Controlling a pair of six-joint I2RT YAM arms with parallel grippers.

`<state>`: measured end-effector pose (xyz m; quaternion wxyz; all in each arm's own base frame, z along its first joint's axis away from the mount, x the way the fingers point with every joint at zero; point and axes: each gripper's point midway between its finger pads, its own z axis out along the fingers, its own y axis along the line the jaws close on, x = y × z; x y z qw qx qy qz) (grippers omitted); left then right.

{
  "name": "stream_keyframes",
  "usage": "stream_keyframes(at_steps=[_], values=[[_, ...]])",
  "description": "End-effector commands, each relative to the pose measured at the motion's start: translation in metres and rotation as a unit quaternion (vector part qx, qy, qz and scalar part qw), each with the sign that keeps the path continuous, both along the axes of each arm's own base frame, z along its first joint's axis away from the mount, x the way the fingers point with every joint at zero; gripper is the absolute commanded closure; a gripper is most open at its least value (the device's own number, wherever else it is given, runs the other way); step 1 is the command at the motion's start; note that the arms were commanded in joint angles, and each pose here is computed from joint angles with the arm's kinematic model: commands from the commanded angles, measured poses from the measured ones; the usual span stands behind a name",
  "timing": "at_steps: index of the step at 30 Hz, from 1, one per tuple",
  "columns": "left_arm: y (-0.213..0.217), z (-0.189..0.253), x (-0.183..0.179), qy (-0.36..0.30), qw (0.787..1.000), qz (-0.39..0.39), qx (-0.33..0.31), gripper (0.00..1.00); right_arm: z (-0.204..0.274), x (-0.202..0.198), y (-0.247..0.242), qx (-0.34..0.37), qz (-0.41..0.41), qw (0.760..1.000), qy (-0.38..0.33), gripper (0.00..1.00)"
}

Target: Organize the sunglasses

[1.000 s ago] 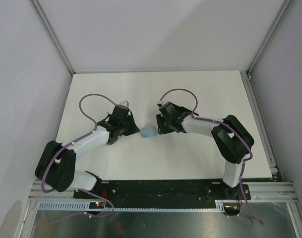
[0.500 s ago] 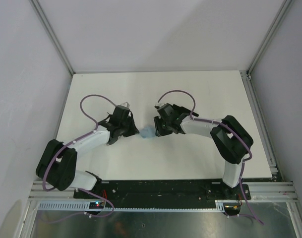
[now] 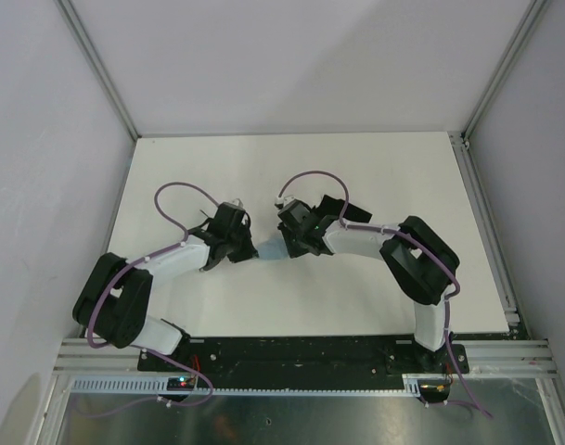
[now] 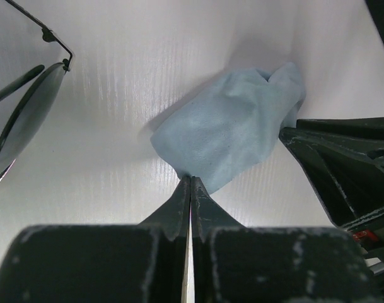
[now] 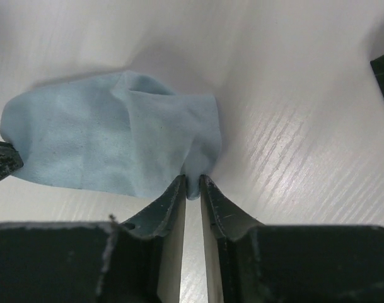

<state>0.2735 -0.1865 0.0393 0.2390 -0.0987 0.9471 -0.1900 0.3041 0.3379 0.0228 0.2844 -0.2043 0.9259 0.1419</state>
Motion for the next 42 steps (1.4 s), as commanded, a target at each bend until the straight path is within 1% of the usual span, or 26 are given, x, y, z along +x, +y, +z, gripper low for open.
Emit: stream_keyframes(at_steps=[1, 6, 10, 12, 23, 27, 30, 33, 35, 42], values=[[0.000, 0.002, 0.006, -0.016, 1.000, -0.004, 0.007, 1.00, -0.012, -0.001, -0.011, -0.038, -0.006, 0.999, 0.005, 0.81], [-0.001, 0.004, 0.008, -0.019, 1.000, -0.005, 0.005, 1.00, 0.001, 0.001, -0.007, -0.025, -0.005, 1.000, -0.004, 0.81], [-0.003, 0.007, 0.010, -0.022, 1.000, -0.007, 0.004, 1.00, 0.011, 0.002, -0.004, -0.013, -0.001, 1.000, -0.011, 0.86], [-0.003, 0.007, 0.010, -0.023, 1.000, -0.008, 0.003, 1.00, 0.014, 0.002, -0.003, -0.010, 0.000, 1.000, -0.012, 0.86], [-0.010, 0.030, 0.020, -0.051, 0.999, -0.015, -0.012, 1.00, 0.028, 0.006, -0.001, -0.006, -0.001, 1.000, -0.023, 0.86], [-0.012, 0.038, 0.024, -0.061, 0.998, -0.017, -0.015, 1.00, 0.036, 0.009, 0.000, -0.003, -0.001, 1.000, -0.029, 0.90], [-0.014, 0.042, 0.027, -0.064, 0.998, -0.019, -0.016, 1.00, 0.041, 0.011, 0.000, -0.003, -0.002, 0.999, -0.033, 0.89], [-0.015, 0.047, 0.030, -0.067, 0.997, -0.020, -0.017, 1.00, 0.045, 0.013, -0.001, -0.001, -0.004, 0.999, -0.035, 0.86], [-0.016, 0.051, 0.032, -0.071, 0.997, -0.021, -0.017, 1.00, 0.048, 0.015, -0.002, 0.003, -0.005, 0.999, -0.035, 0.86], [-0.019, 0.066, 0.042, -0.085, 0.996, -0.023, -0.016, 1.00, 0.060, 0.023, -0.007, 0.023, -0.014, 0.999, -0.036, 0.97]])
